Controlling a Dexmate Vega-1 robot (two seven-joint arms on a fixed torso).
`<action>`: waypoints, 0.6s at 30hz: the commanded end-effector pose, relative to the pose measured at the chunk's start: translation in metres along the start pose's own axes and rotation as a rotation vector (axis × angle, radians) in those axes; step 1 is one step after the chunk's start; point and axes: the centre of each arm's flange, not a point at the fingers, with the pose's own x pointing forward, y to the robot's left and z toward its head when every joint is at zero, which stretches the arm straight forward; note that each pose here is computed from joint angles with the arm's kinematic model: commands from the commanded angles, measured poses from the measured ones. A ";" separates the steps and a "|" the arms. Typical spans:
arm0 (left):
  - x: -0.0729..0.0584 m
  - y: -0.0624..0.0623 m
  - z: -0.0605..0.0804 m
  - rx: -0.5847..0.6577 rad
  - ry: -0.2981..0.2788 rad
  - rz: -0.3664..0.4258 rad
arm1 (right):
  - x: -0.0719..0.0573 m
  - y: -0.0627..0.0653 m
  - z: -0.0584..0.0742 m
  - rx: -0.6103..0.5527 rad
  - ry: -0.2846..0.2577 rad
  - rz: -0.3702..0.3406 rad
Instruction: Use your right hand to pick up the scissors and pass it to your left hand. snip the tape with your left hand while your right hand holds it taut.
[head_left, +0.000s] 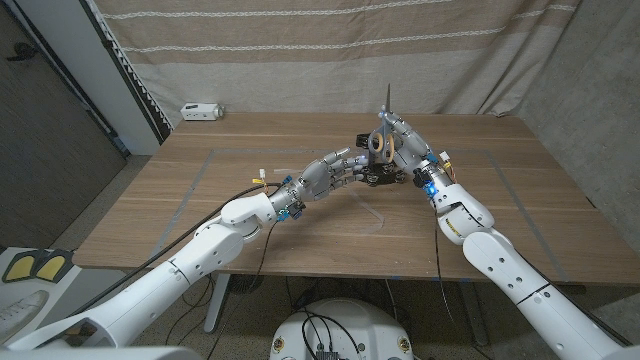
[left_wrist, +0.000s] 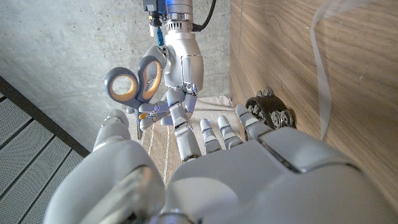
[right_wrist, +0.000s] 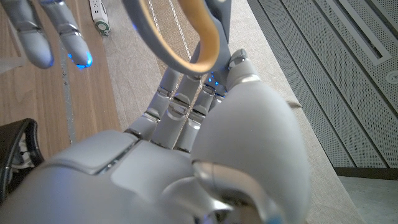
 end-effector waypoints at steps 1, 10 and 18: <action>0.003 0.000 0.001 0.003 -0.017 -0.020 | 0.003 0.003 -0.006 0.006 0.009 0.017; 0.004 0.001 0.000 -0.001 -0.014 -0.035 | 0.004 0.004 -0.010 0.013 0.010 0.025; 0.004 0.001 -0.002 -0.011 -0.019 -0.039 | 0.007 0.010 -0.018 0.019 0.026 0.048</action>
